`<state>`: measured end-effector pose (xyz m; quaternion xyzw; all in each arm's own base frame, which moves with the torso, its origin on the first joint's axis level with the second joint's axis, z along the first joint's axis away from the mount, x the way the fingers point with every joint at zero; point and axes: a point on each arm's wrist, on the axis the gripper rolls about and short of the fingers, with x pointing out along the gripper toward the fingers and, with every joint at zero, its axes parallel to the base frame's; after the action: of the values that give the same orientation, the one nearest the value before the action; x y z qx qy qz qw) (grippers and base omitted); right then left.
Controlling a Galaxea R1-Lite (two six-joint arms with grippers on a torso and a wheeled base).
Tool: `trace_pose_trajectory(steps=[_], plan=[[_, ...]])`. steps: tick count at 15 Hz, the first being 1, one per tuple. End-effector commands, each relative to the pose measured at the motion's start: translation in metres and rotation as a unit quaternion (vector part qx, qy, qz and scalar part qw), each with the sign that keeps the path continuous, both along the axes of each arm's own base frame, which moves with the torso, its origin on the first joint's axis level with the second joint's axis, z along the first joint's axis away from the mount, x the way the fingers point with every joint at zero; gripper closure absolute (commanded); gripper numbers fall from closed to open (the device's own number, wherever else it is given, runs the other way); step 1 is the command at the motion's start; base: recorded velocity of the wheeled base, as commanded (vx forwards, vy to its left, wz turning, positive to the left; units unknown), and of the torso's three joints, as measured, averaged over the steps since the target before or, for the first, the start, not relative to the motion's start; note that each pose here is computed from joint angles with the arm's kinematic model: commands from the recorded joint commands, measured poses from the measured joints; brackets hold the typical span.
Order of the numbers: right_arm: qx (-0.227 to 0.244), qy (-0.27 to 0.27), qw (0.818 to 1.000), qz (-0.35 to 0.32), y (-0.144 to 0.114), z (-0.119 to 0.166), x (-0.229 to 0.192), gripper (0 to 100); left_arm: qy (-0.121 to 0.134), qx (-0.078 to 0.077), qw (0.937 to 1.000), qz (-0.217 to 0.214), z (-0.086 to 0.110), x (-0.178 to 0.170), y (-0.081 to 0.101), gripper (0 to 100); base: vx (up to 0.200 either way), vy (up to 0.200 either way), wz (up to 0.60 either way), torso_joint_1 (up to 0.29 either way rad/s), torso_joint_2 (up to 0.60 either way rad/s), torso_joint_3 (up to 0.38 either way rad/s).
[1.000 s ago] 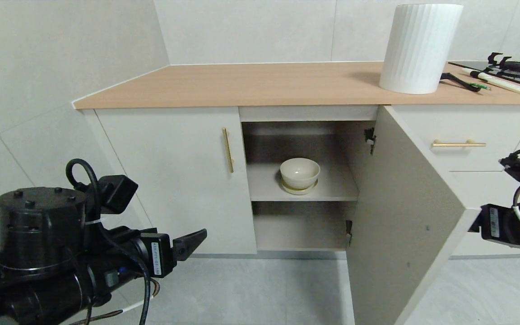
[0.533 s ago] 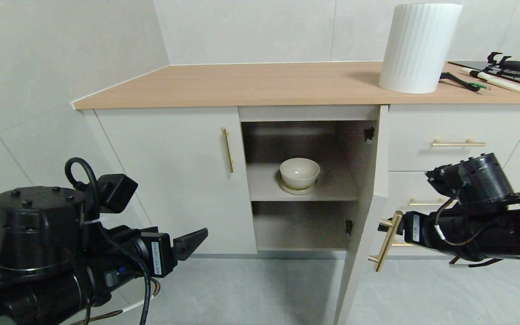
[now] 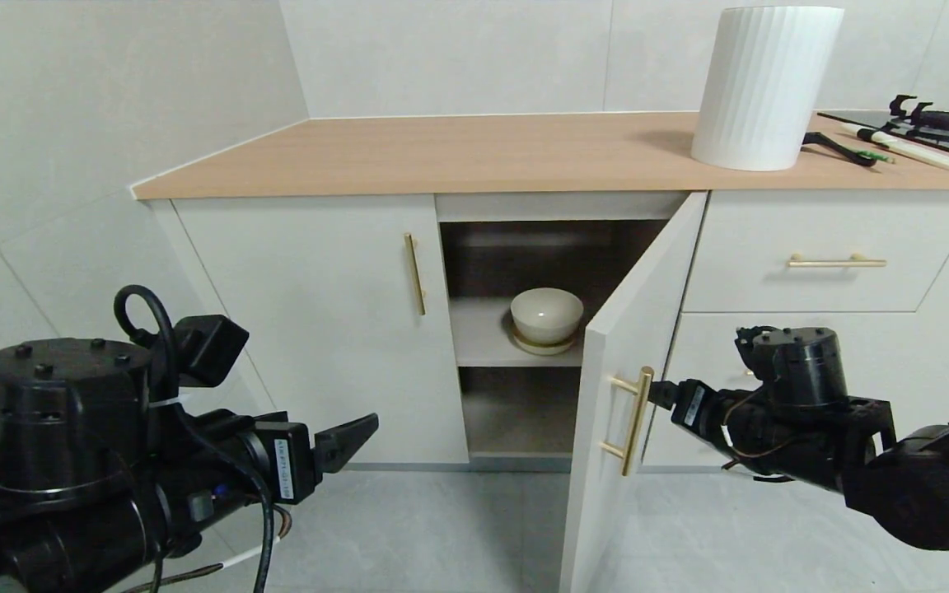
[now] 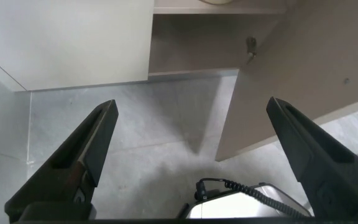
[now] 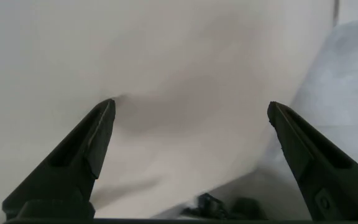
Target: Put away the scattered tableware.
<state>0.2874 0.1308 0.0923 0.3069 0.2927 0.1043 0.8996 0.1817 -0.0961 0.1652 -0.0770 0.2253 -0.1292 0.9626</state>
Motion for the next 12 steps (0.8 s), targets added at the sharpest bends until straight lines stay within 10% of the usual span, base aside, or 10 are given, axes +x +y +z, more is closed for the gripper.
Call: trace_pose_trajectory(steps=[1, 6, 12], plan=[[-0.004, 0.028, 1.000, -0.006, 0.0025, -0.0224, 0.0051, 0, -0.002, -0.001, 1.0000, 0.000, 0.0008, -0.0003, 0.0003, 0, 0.000, 0.000, 0.00, 0.000, 0.00, 0.000], [-0.003, 0.030, 1.000, -0.007, 0.0033, -0.0247, 0.0067, 0, -0.004, -0.001, 1.0000, -0.001, 0.0022, -0.0031, 0.0014, 0, 0.000, 0.000, 0.00, 0.000, 0.00, 0.000], [0.025, 0.015, 0.999, -0.018, 0.0058, -0.0269, 0.0124, 0, 0.005, 0.002, 1.0000, -0.003, 0.0037, -0.0067, 0.0033, 0, 0.200, 0.000, 0.00, 0.002, 0.01, 0.002]])
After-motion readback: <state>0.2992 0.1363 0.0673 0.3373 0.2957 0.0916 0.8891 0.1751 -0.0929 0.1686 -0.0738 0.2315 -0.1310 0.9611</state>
